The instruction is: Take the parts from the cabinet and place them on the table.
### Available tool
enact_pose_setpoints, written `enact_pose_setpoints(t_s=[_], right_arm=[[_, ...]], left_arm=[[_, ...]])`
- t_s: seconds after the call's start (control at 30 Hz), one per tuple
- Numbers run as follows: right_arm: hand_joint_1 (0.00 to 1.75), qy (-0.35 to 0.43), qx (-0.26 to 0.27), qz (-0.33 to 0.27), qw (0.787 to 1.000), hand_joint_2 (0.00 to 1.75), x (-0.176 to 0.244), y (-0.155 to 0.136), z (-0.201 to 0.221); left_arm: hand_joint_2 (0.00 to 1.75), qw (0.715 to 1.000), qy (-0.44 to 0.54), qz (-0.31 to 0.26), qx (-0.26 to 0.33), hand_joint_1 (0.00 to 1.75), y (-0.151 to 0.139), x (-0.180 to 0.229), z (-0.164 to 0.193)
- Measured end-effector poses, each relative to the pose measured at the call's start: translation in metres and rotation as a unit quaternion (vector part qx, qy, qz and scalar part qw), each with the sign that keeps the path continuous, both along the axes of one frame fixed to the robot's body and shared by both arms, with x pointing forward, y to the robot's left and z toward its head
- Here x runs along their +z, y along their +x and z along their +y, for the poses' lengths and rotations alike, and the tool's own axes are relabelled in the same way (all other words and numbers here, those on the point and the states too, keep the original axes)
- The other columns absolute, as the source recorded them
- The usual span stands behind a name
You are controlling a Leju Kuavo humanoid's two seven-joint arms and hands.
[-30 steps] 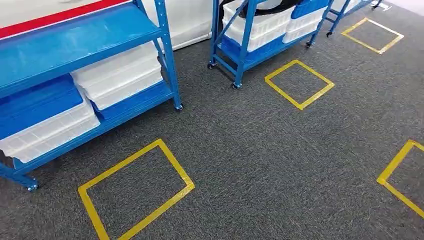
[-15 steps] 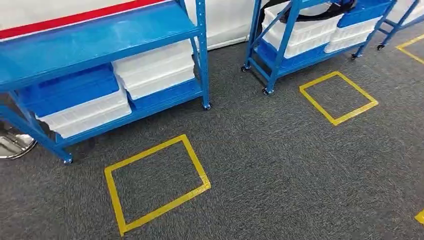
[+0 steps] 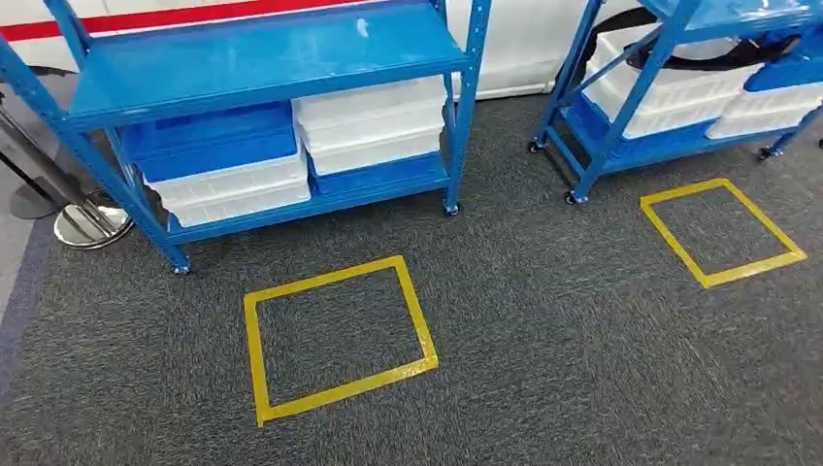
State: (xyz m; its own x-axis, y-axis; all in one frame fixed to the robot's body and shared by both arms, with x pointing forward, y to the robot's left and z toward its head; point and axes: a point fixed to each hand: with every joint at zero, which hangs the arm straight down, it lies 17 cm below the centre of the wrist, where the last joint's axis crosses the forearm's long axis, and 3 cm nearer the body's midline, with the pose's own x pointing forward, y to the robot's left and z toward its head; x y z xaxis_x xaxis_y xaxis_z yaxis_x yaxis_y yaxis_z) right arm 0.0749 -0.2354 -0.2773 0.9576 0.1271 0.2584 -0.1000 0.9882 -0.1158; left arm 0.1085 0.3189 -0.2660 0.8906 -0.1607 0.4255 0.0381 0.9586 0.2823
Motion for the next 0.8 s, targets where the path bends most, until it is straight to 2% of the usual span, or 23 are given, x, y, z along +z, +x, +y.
enact_pose_setpoints(t_s=[0.23, 0.37, 0.8], right_arm=[[0.00, -0.002, 0.001, 0.007, 1.000, 0.00, -0.0012, -0.0068, -0.0022], [0.00, -0.002, 0.001, 0.002, 1.000, 0.00, -0.0002, 0.0003, -0.0019], [0.00, -0.008, -0.008, 0.004, 1.000, 0.00, -0.0008, -0.0028, -0.0054]], left_arm=[[0.00, 1.000, -0.001, -0.001, 0.001, 0.00, 0.0013, 0.0002, -0.0008], [0.00, 1.000, -0.001, 0.003, 0.001, 0.00, -0.0041, -0.0008, -0.0010], [0.00, 1.000, -0.004, -0.007, 0.001, 0.00, -0.0002, 0.0006, -0.0030]])
